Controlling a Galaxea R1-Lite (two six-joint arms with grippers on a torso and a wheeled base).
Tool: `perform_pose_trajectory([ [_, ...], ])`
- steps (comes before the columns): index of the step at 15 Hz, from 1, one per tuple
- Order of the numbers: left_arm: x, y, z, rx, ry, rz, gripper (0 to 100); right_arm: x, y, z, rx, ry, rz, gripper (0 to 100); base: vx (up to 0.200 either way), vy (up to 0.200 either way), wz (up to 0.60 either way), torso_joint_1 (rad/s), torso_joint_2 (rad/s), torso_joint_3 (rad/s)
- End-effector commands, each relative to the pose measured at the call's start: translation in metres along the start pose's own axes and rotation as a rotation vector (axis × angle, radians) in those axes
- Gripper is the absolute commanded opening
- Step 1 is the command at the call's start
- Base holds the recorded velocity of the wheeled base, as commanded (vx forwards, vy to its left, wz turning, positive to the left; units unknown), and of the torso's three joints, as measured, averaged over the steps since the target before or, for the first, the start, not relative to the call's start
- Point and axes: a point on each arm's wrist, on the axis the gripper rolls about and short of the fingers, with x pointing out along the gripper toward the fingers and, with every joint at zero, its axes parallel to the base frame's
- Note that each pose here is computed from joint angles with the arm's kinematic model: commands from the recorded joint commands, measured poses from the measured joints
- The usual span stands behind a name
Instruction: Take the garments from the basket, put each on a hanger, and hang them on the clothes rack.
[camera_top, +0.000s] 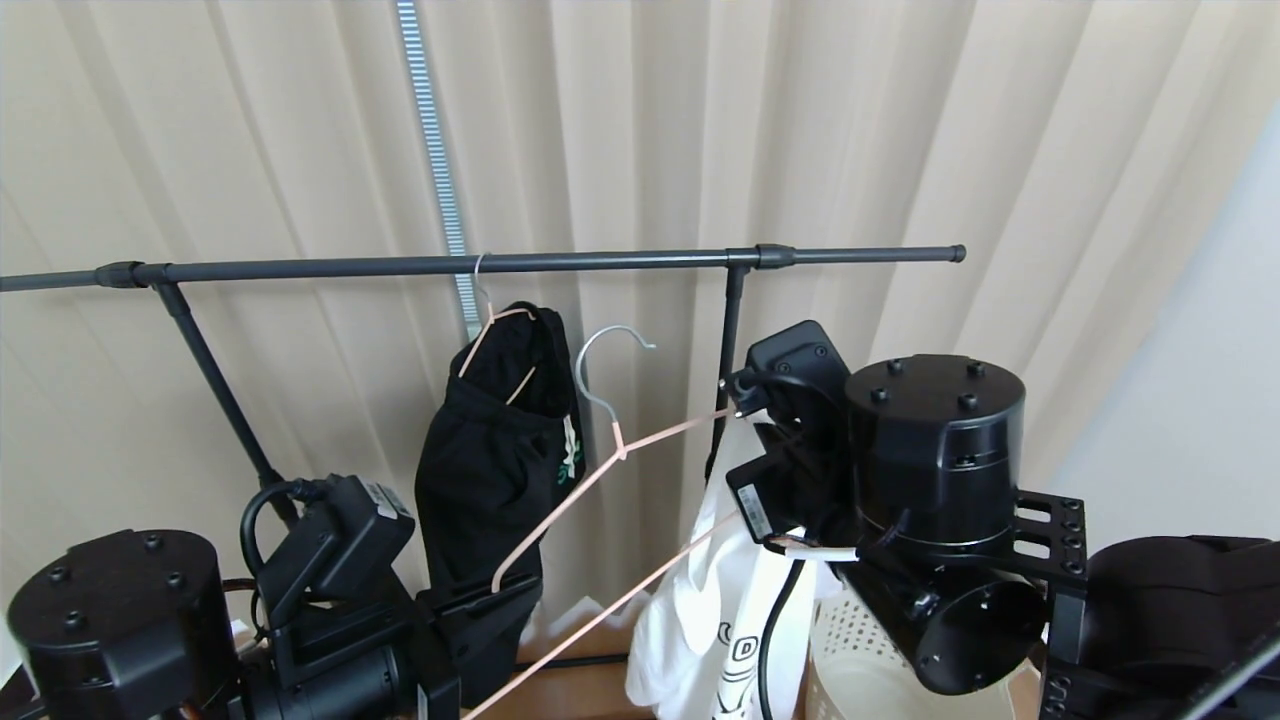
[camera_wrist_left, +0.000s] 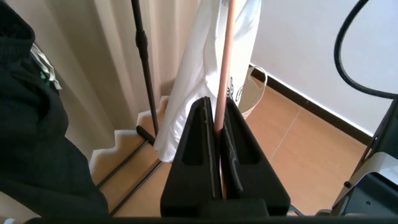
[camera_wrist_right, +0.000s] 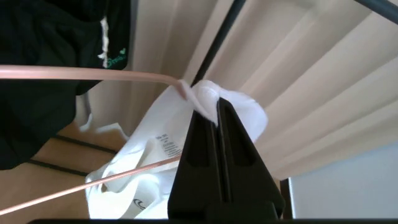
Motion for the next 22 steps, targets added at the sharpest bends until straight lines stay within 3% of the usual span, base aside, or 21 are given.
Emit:
perform_pose_trajectory([
  [1,0.0,0.0,0.0,0.0,0.0,0.0,0,-0.01,0.009,0.002,0.007,-0.016,0.038,0,0.0,0.0,0.0,0.0,0.0,0.0],
  [6,0.0,0.0,0.0,-0.001,0.001,0.0,0,-0.032,0.026,0.011,0.059,-0.059,0.122,0,0.0,0.0,0.0,0.0,0.0,0.0],
  [12,-0.001,-0.001,-0.001,0.004,-0.018,-0.003,0,-0.055,0.048,0.031,0.203,-0.113,0.223,0,0.0,0.0,0.0,0.0,0.0,0.0],
  [16,-0.003,-0.001,0.001,0.006,-0.03,-0.003,0,-0.056,0.047,0.04,0.266,-0.132,0.226,0,0.0,0.0,0.0,0.0,0.0,0.0],
  [22,-0.009,-0.002,0.004,0.026,-0.128,-0.005,0,-0.053,0.043,0.044,0.28,-0.14,0.217,0,0.0,0.0,0.0,0.0,0.0,0.0],
])
